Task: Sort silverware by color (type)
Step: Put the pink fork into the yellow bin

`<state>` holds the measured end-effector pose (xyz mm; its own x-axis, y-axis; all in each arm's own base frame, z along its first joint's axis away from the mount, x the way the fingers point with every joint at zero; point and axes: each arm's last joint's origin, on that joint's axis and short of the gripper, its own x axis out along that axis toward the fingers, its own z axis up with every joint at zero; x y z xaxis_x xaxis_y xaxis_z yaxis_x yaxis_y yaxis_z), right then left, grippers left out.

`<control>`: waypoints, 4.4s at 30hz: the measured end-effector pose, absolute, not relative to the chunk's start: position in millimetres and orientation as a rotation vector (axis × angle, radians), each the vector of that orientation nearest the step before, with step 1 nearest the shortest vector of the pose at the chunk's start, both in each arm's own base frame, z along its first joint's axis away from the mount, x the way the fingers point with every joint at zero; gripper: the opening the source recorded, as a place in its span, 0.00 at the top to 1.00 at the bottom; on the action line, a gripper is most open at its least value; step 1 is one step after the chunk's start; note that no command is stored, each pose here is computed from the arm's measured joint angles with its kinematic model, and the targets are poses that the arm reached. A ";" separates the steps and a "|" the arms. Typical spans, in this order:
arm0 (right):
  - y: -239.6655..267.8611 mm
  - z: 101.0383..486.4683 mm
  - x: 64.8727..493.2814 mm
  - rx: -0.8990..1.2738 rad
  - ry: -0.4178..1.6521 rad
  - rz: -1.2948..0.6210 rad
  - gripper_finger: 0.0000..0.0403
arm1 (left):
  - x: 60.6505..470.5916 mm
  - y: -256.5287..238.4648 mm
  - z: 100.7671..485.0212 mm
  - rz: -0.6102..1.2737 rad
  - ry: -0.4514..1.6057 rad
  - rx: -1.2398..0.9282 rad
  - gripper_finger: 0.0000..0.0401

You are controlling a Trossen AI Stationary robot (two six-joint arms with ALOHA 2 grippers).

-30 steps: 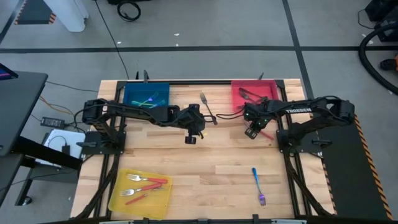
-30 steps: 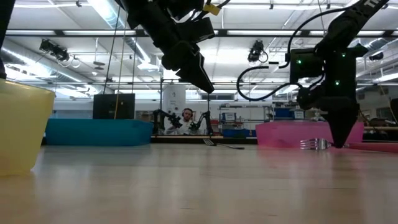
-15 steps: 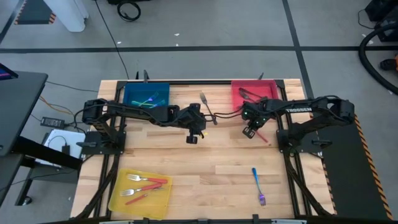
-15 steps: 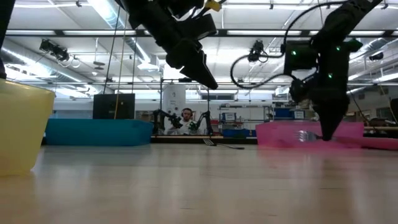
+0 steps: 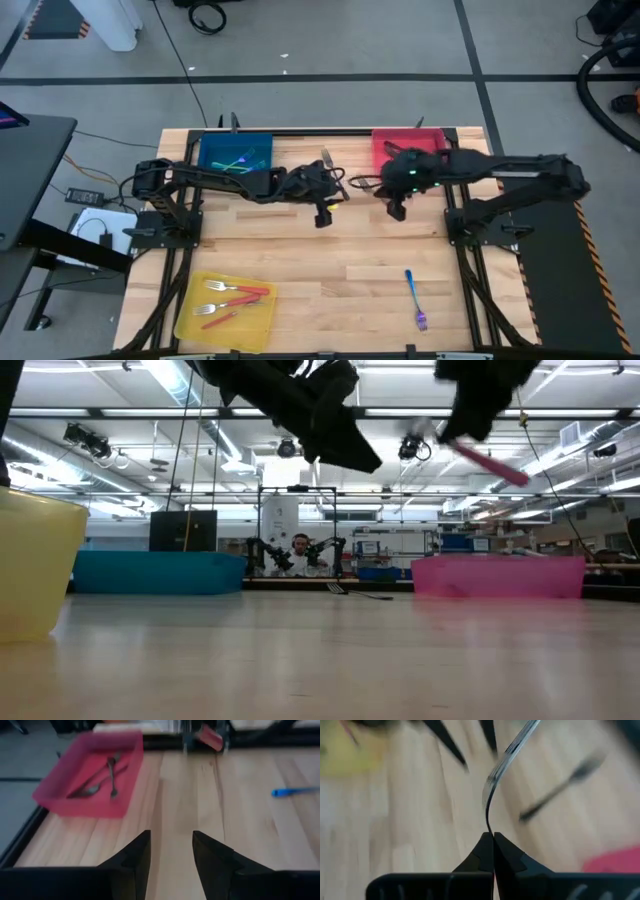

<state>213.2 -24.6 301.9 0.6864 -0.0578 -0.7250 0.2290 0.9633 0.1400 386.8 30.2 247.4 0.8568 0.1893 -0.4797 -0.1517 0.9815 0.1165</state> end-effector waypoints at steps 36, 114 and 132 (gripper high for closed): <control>43.1 342.7 219.0 -0.201 0.586 -0.144 0.99 | 399.7 -1.4 305.1 0.022 -0.115 0.008 0.65; -20.5 336.6 227.5 -0.016 0.615 -0.510 0.70 | 208.8 -137.7 302.3 -0.127 1.326 -0.570 0.98; -24.3 336.3 227.0 -0.016 0.620 -0.523 0.70 | 236.9 -170.6 229.0 -0.047 1.602 -0.336 0.97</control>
